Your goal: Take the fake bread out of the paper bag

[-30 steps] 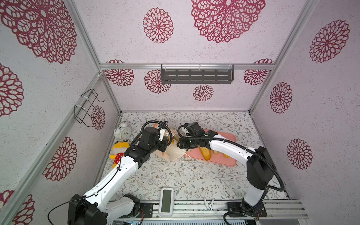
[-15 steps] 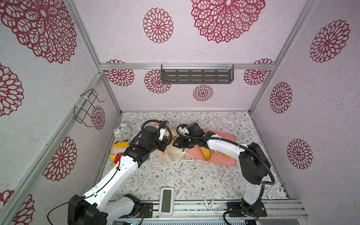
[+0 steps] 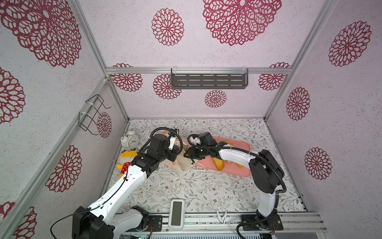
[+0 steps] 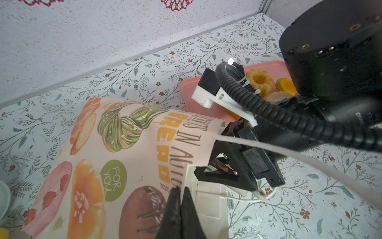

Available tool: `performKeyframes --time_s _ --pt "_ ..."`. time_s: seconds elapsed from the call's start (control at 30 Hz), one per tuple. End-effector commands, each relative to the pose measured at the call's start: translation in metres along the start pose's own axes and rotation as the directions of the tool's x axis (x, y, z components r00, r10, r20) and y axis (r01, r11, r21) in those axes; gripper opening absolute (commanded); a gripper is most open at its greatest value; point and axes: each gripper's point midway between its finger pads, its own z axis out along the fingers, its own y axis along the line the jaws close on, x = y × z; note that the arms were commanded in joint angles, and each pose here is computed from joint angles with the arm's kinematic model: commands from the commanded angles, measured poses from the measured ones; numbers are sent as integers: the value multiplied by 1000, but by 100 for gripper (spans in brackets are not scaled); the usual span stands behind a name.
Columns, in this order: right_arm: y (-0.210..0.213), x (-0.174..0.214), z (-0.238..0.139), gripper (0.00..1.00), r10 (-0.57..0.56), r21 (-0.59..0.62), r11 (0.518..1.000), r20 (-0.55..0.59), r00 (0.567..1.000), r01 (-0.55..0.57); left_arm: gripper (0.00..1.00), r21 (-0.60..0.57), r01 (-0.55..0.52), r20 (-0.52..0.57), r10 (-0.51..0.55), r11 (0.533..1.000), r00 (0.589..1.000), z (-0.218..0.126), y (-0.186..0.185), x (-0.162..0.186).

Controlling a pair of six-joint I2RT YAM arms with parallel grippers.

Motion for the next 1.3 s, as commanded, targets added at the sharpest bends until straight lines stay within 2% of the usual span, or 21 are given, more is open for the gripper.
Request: performKeyframes --time_s 0.0,0.27,0.47,0.87,1.27 --pt "22 -17 -11 42 -33 -69 997 55 998 37 0 26 -24 56 22 999 998 -6 -7 -19" --pt "31 -19 -22 22 -59 -70 995 68 996 64 0 24 -22 50 20 999 999 -4 -7 -18" --pt "34 -19 -38 12 -82 -37 996 92 992 86 0 16 -22 47 21 1000 999 -3 -6 -19" --pt "45 17 -60 0 -154 50 987 66 986 151 0 -55 18 13 -18 998 1000 8 5 -17" --pt "46 36 -72 0 -155 92 985 81 985 148 0 -87 37 3 -36 996 999 11 11 -16"
